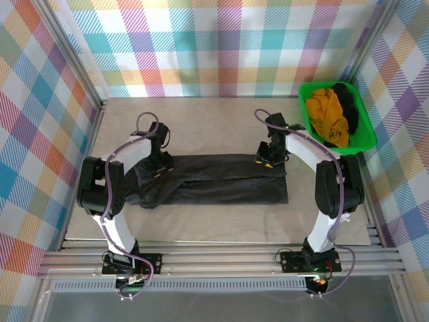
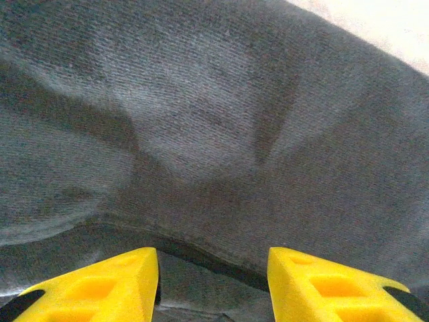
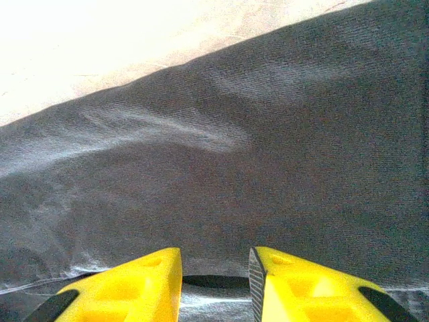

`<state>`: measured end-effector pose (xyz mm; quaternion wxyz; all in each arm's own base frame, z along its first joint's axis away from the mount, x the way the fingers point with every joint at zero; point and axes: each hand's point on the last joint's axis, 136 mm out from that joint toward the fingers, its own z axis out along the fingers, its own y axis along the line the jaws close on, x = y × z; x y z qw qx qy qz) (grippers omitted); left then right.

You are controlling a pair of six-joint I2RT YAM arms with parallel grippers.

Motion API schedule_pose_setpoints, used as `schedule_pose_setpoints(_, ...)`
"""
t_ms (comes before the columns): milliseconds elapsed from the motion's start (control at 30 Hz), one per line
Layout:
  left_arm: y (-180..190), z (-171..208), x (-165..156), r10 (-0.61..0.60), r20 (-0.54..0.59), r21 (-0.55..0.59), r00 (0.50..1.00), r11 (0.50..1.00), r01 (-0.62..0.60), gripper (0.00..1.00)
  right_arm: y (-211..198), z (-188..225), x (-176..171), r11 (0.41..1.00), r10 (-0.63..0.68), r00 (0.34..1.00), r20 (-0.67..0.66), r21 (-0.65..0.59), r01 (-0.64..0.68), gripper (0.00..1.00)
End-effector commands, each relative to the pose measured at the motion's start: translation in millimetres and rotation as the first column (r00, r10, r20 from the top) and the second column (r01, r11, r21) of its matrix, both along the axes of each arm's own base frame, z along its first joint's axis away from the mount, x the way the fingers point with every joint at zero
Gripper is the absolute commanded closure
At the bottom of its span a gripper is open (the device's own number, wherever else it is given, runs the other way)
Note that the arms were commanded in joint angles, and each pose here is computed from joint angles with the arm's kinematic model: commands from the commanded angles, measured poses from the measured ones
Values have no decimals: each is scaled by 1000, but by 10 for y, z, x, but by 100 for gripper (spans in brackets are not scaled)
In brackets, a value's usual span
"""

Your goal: Fold and stack the t-shirts

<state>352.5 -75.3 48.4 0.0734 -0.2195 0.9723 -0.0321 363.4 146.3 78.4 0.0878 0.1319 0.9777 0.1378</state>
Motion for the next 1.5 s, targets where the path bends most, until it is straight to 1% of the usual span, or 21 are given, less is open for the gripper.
schedule_pose_setpoints(0, 93, 6, -142, -33, -21, 36, 999, 999, 34, 54, 31, 91, -3, 1000, -2, 1000, 17, 27, 2, 67)
schedule_pose_setpoints(133, 88, -11, -218, -21, -25, 23, 999, 1000, 22, 59, 32, 99, 8, 1000, -2, 1000, 18, 26, 2, 67)
schedule_pose_setpoints(200, 86, -15, -228, -13, -19, 18, 1000, 1000, 13, 63, 35, 102, 11, 1000, -2, 1000, 19, 27, 2, 67)
schedule_pose_setpoints(267, 75, -25, -234, -7, -22, 11, 1000, 1000, 7, 71, 34, 96, 9, 1000, -4, 1000, 17, 27, 3, 67)
schedule_pose_setpoints(333, 69, -15, -235, 0, -18, 8, 1000, 1000, 1, 83, 33, 91, 9, 1000, -2, 1000, 16, 25, 2, 67)
schedule_pose_setpoints(467, 84, 60, -255, 26, 9, 9, 1000, 1000, -26, 99, 32, 91, 9, 1000, 2, 1000, 19, 22, -2, 67)
schedule_pose_setpoints(700, 43, 220, -383, 70, 16, -28, 997, 997, -69, 100, 32, 87, 1, 1000, 2, 1000, 20, 24, -3, 67)
schedule_pose_setpoints(833, -71, 334, -480, 113, -3, -95, 994, 989, -112, 100, 39, 80, 1, 1000, 9, 1000, 19, 25, -9, 67)
schedule_pose_setpoints(933, -239, 414, -620, 131, -56, -150, 990, 979, -139, 100, 36, 72, -10, 1000, 11, 1000, 17, 23, -11, 68)
schedule_pose_setpoints(1100, -495, 470, -1014, 160, -206, -208, 966, 957, -203, 100, 31, 61, -30, 1000, 16, 1000, 13, 22, -16, 68)
schedule_pose_setpoints(1233, -646, 501, -1236, 195, -255, -256, 947, 931, -261, 100, 27, 41, -60, 999, 22, 1000, 9, 23, -22, 68)
schedule_pose_setpoints(1333, -732, 482, -1346, 210, -285, -253, 935, 925, -285, 100, 20, 23, -95, 999, 25, 1000, 6, 26, -25, 68)
schedule_pose_setpoints(1467, -916, 312, -1403, 255, -322, -271, 912, 898, -347, 100, 6, -13, -161, 999, 31, 1000, -4, 25, -30, 68)
